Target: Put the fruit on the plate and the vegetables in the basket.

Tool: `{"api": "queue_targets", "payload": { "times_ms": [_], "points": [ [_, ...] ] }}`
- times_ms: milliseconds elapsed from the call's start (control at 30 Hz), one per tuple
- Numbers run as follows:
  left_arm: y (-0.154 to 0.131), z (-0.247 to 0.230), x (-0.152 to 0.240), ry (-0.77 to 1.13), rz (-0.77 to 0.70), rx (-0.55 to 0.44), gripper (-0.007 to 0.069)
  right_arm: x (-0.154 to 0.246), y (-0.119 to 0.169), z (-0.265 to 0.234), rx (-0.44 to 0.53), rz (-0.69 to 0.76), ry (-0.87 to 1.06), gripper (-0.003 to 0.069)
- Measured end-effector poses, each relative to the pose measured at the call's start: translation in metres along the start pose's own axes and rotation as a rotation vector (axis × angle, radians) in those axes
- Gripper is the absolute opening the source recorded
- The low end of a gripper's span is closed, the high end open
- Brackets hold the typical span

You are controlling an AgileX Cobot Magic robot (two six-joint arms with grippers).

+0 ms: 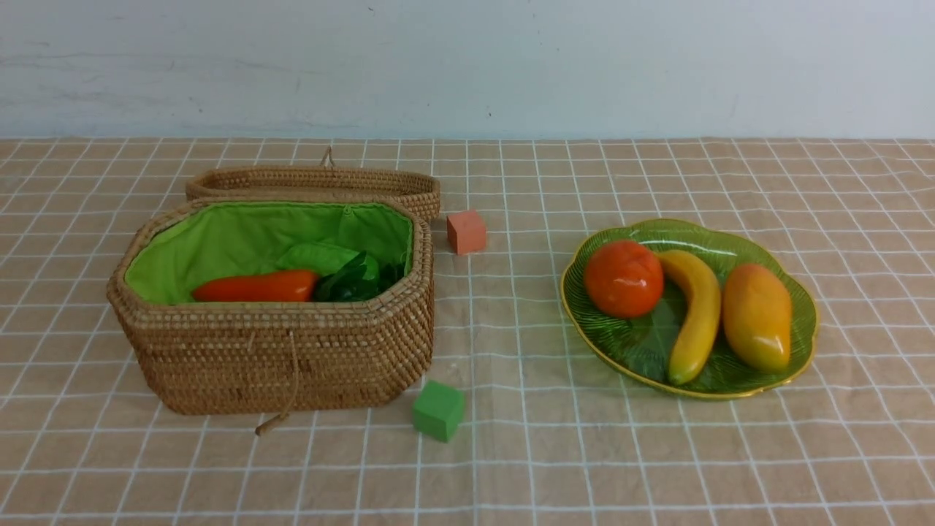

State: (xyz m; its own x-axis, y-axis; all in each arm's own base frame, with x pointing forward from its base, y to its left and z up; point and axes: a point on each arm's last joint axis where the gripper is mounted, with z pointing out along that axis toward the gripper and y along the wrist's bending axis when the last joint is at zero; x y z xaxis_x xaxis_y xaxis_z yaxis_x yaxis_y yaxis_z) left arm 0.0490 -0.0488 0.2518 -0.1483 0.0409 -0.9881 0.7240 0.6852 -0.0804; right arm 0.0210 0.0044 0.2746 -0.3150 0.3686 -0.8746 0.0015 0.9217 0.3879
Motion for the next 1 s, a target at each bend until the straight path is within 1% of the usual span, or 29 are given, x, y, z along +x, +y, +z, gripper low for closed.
{"api": "queue_targets", "payload": {
  "times_ms": [100, 200, 267, 333, 400, 467, 600, 1000],
  "points": [
    [0.001, 0.000, 0.001, 0.009, -0.001, -0.006, -0.0013, 0.005, -0.002, 0.001, -0.010, 0.006, -0.021, 0.0069],
    [0.001, 0.000, 0.002, 0.020, -0.001, -0.013, -0.0013, 0.004, -0.004, 0.001, -0.003, -0.022, -0.071, 0.0069],
    [0.001, 0.000, 0.002, 0.021, -0.001, -0.014, -0.0013, 0.001, -0.005, 0.003, -0.005, -0.058, -0.122, 0.0046],
    [0.001, 0.000, 0.002, 0.022, -0.001, -0.015, -0.0013, 0.009, -0.010, 0.016, 0.007, -0.161, -0.176, -0.0007],
    [0.001, 0.000, 0.002, 0.024, -0.001, -0.016, -0.0013, 0.016, -0.014, 0.023, 0.017, -0.191, -0.180, -0.0016],
    [0.001, 0.000, 0.002, 0.024, -0.001, -0.016, -0.0011, 0.035, -0.024, 0.038, 0.044, -0.215, -0.145, -0.0018],
    [0.002, 0.000, 0.003, 0.031, -0.001, -0.021, -0.0011, 0.068, -0.038, 0.057, 0.055, -0.226, -0.093, -0.0019],
    [0.002, 0.000, 0.006, 0.045, 0.000, -0.027, -0.0002, 0.077, -0.042, 0.059, 0.077, -0.228, -0.020, -0.0019]
  ]
}}
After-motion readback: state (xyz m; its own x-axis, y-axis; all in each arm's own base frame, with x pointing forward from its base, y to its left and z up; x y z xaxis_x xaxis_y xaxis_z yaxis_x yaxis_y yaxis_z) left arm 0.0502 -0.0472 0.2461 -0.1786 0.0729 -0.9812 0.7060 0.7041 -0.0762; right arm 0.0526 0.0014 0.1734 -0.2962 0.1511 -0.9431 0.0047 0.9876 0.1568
